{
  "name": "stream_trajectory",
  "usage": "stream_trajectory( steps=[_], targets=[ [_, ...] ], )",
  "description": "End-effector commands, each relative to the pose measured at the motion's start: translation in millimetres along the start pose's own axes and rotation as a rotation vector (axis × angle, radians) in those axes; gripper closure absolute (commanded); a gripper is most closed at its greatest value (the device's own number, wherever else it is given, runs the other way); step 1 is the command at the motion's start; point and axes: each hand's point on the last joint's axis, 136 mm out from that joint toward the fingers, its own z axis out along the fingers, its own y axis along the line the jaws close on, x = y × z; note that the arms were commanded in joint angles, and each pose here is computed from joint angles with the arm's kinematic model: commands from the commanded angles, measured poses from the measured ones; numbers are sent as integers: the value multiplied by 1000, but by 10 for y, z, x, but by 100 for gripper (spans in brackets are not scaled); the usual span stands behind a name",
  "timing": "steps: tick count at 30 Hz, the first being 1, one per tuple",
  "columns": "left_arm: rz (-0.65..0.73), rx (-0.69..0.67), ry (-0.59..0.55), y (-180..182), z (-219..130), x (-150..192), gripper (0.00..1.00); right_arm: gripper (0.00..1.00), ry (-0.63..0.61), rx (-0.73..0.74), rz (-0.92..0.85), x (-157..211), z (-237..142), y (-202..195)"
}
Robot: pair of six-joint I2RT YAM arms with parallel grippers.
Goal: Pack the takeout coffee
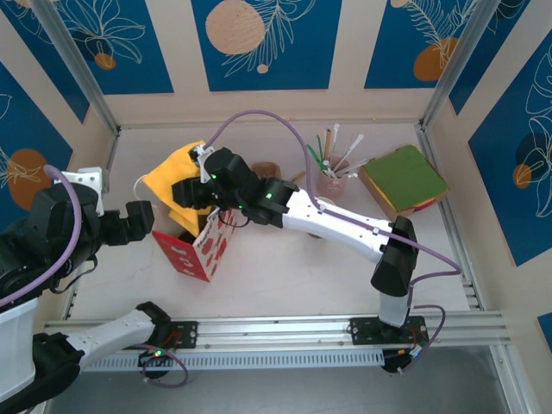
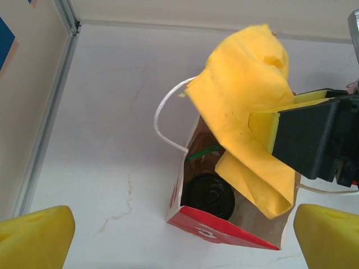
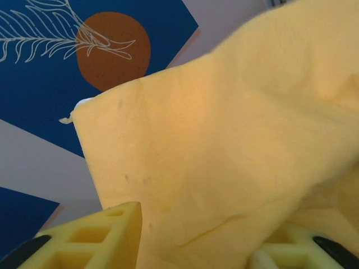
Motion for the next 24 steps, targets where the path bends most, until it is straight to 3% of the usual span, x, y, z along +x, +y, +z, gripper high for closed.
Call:
stream_trajectory(
  steps=[1,6,14,24],
  targets=[
    [-1,-7,-4,40,-30,9,0,55,-4,9,-6,-12,-7,24],
    [-1,-5,0,30,-20,13,0,52,5,25,-8,3,-9,-6],
    [-6,-7,-1,32,-6,27,0,33,71,88,-2,144,-12,-94],
    [-5,-9,-3,22,25,25,0,31,87,141,-31,117,-93,-99]
  ],
)
